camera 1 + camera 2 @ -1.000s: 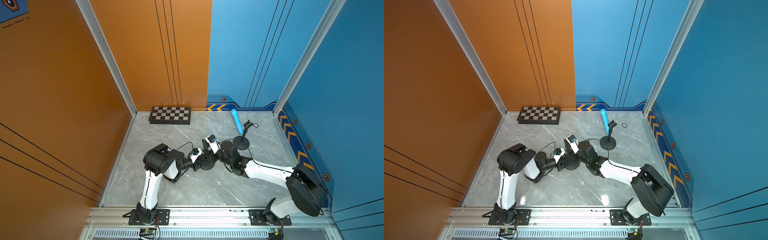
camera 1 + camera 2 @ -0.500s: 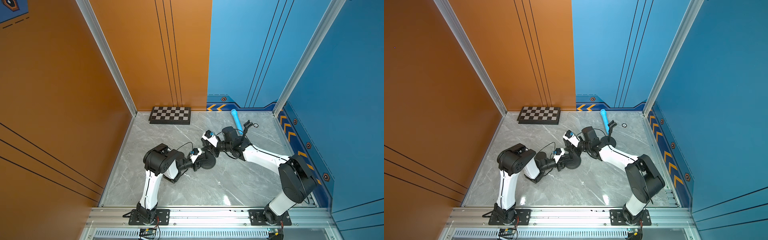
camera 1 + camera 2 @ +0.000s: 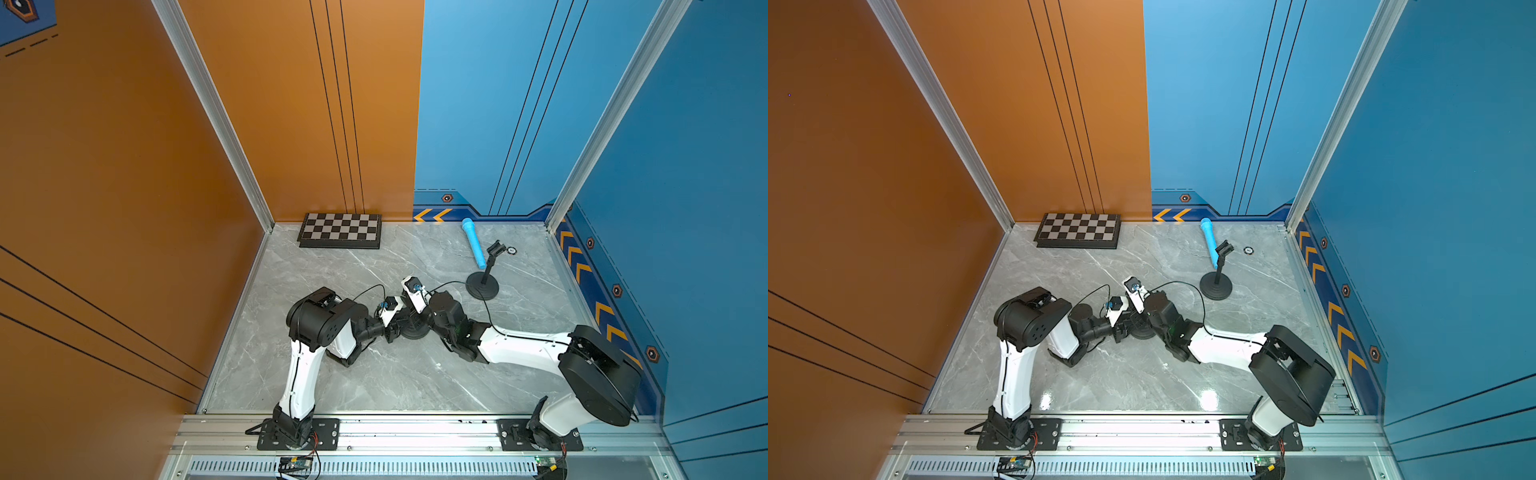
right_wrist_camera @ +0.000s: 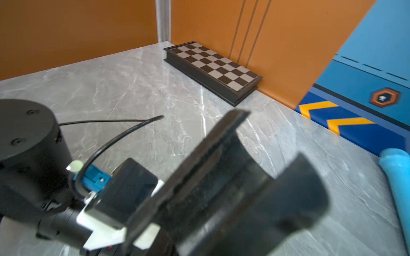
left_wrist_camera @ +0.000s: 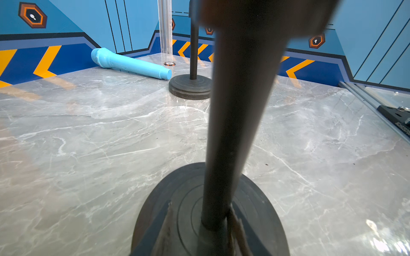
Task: Assemble a microphone stand
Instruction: Screw the microphone stand pole into the microphone stand base.
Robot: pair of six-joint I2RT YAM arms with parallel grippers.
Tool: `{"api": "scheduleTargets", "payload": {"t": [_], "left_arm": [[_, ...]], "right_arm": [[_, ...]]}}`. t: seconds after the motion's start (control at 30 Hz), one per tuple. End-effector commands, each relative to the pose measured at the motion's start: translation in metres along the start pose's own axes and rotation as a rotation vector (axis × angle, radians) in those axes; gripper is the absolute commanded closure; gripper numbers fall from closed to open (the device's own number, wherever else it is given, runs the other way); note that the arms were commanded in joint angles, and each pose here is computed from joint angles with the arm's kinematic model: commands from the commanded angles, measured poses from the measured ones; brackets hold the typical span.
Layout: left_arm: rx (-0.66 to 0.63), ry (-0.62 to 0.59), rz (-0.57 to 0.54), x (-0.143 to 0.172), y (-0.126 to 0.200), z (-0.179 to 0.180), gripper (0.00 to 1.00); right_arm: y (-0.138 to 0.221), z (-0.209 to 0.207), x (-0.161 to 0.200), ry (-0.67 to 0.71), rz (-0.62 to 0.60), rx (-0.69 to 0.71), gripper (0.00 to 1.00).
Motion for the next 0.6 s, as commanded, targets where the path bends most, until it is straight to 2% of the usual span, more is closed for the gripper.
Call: {"api": "scheduleTargets", "payload": {"t": [0.0, 0.1, 0.23, 0.33, 0.43, 0.57], "left_arm": [[0.023, 0.138, 0.171, 0.044, 0.005, -0.013, 0.59], [0.025, 0.139, 0.172, 0.045, 0.004, -0.014, 0.59], [0.026, 0.135, 0.171, 0.045, 0.004, -0.014, 0.59], [0.025, 0.137, 0.171, 0.045, 0.004, -0.014, 0.59], [0.028, 0.137, 0.171, 0.045, 0.005, -0.015, 0.59], [0.03, 0.137, 0.172, 0.045, 0.005, -0.015, 0.59]], "right_arm": [[-0.005, -0.011, 0.02, -0.06, -0.014, 0.226, 1.0], [-0.006, -0.004, 0.016, -0.046, 0.005, 0.127, 0.97], [0.001, -0.002, 0.005, 0.009, 0.135, -0.116, 0.71], [0.018, 0.002, 0.002, 0.121, 0.222, -0.401, 0.57], [0.027, -0.004, -0.001, 0.194, 0.295, -0.544, 0.53], [0.017, -0.021, -0.01, 0.182, 0.304, -0.574, 0.52]]}}
Point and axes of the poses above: each gripper's point midway between its finger pads, its own y axis back along the fingers, its own z axis along the line the jaws close on, x = y × z, the point moved 6 cm from there along y, back along the fingers, and after that the axes turned 11 degrees about -y, right-handed, at the moved point
